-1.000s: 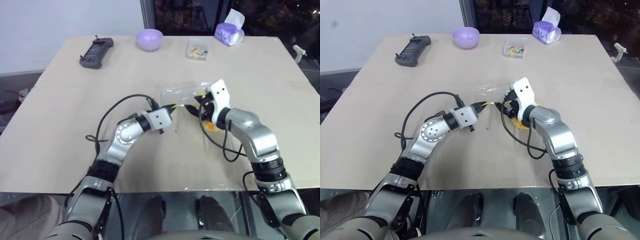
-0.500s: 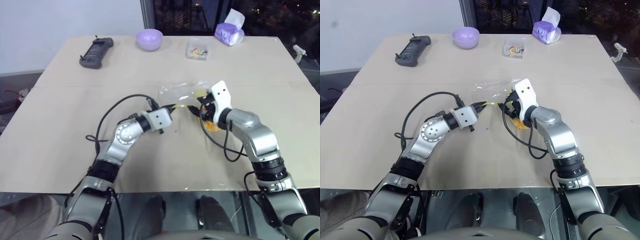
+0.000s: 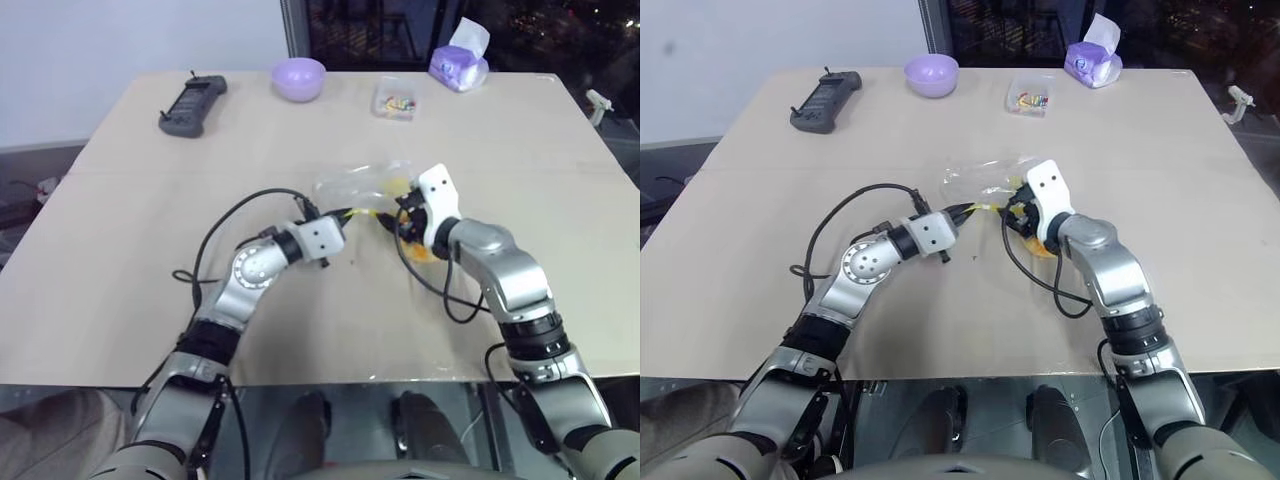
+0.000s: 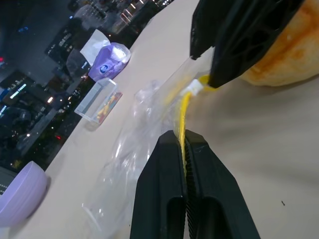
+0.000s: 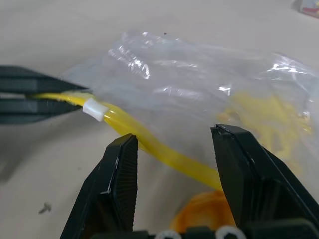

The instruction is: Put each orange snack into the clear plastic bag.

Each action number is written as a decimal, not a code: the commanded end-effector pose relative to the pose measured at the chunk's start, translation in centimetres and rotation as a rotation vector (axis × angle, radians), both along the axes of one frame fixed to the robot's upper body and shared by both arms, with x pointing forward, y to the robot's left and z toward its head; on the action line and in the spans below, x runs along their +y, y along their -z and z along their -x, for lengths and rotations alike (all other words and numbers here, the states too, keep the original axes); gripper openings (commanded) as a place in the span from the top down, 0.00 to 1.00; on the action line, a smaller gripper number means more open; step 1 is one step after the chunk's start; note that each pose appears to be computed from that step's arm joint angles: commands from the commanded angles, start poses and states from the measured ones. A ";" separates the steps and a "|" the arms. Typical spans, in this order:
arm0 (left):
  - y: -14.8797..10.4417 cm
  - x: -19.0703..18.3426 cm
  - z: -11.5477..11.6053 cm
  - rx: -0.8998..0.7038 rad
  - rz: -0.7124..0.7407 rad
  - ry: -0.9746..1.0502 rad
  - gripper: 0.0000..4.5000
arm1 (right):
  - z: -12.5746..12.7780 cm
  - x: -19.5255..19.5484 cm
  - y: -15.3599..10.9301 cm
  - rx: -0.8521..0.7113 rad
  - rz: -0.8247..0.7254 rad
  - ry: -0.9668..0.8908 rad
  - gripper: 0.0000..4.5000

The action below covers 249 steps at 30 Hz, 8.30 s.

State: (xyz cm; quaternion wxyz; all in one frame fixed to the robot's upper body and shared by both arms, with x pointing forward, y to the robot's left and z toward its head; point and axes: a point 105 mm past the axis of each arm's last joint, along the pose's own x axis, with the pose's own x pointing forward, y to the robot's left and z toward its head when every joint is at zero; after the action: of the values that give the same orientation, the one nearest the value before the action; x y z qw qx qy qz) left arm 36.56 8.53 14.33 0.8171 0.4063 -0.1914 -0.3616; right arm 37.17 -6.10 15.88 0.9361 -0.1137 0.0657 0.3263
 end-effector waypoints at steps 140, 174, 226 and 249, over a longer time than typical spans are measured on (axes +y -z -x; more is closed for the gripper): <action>0.2 -2.0 1.9 0.072 -0.054 0.154 1.00 | 1.2 -0.3 0.2 -0.719 0.863 -0.283 0.43; 0.8 -2.1 2.6 0.091 -0.053 0.162 1.00 | -1.6 -4.4 -0.5 -0.686 0.972 -0.158 0.43; -1.8 -0.9 0.2 0.049 0.059 0.091 1.00 | -0.1 -5.5 -1.1 0.131 -0.352 0.038 0.98; -1.6 -1.5 0.8 0.054 0.036 0.120 1.00 | -3.1 -3.0 0.0 -0.624 0.666 -0.094 0.01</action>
State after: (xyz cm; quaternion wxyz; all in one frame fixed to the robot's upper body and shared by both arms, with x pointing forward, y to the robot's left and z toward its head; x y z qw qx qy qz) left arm 35.80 6.88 14.78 0.8037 0.3692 -0.1775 -0.4315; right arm 40.08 -8.97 14.31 0.8176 -0.4853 -0.0943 0.2952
